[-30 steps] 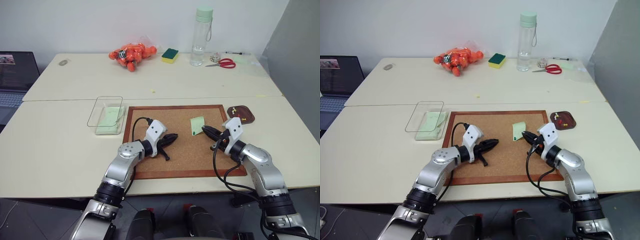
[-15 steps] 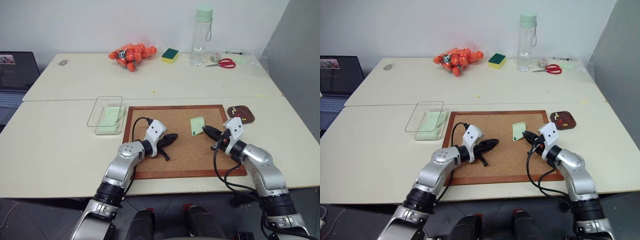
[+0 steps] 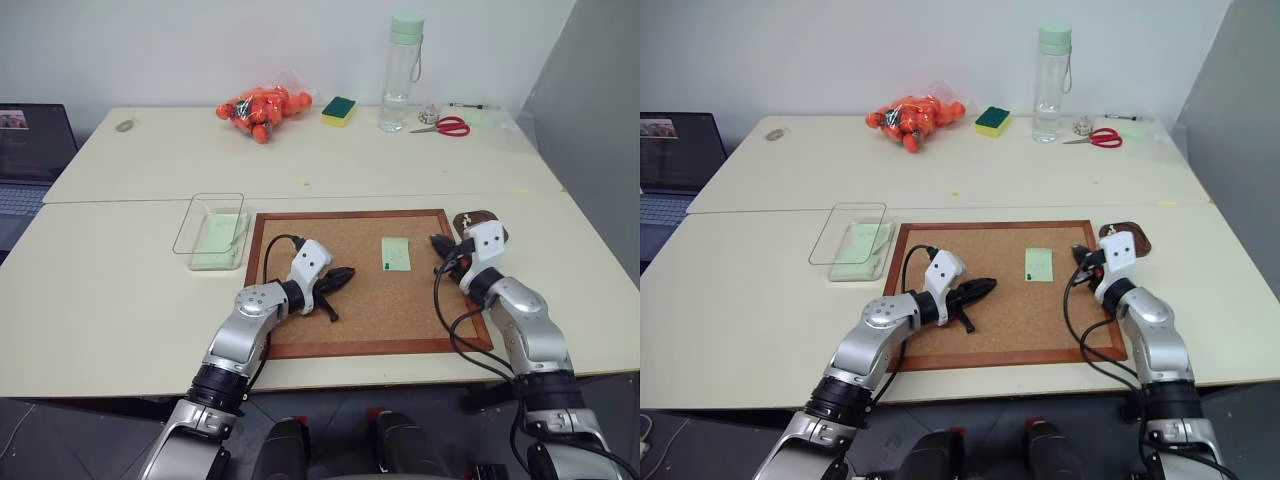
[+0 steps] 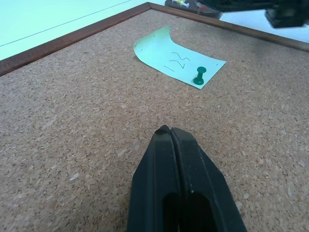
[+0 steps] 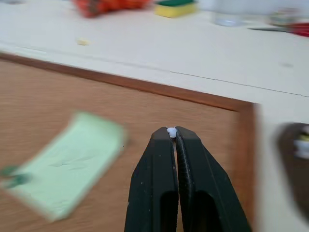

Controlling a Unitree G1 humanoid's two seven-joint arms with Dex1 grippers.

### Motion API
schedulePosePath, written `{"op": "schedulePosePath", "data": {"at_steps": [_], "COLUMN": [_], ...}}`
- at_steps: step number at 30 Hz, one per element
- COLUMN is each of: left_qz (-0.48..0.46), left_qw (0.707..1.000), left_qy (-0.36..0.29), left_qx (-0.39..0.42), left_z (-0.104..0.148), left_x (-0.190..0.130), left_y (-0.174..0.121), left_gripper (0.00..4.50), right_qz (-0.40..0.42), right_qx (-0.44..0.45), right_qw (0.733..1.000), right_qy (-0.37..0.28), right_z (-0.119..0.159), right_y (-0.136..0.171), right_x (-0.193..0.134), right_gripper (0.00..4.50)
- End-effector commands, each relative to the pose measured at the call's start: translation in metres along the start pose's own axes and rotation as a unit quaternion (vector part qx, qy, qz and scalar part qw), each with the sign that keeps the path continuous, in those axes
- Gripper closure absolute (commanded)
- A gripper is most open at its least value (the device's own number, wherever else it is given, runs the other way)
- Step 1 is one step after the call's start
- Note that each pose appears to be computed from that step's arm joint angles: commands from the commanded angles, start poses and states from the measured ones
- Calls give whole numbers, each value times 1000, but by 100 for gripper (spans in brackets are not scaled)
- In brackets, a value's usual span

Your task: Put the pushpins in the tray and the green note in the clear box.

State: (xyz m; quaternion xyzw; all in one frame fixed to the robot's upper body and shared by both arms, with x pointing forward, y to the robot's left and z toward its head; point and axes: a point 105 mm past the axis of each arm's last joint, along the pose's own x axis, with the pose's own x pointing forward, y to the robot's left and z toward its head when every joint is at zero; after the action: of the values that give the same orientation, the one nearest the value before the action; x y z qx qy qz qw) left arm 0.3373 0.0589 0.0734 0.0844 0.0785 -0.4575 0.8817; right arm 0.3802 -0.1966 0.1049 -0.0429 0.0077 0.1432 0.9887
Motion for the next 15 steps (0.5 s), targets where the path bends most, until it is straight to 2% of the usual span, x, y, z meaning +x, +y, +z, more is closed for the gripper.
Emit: {"op": "schedulePosePath", "data": {"at_steps": [1, 8, 15], "left_qz": [-16, -16, -15], "left_qw": [999, 999, 999], "left_qy": [29, 29, 31], "left_qx": [-21, -22, -22], "left_z": [-19, -20, -21], "left_x": [1, 0, -1], "left_y": [-10, -11, -10], "left_gripper": [450, 450, 450], "right_qz": [-79, -142, -155], "right_qx": [-9, -10, -12], "right_qw": [997, 990, 988], "right_qy": [-8, -5, -20], "right_z": [5, 4, 11], "right_y": [-31, -55, -63], "right_x": [3, 8, 12], "right_gripper": [446, 446, 446]}}
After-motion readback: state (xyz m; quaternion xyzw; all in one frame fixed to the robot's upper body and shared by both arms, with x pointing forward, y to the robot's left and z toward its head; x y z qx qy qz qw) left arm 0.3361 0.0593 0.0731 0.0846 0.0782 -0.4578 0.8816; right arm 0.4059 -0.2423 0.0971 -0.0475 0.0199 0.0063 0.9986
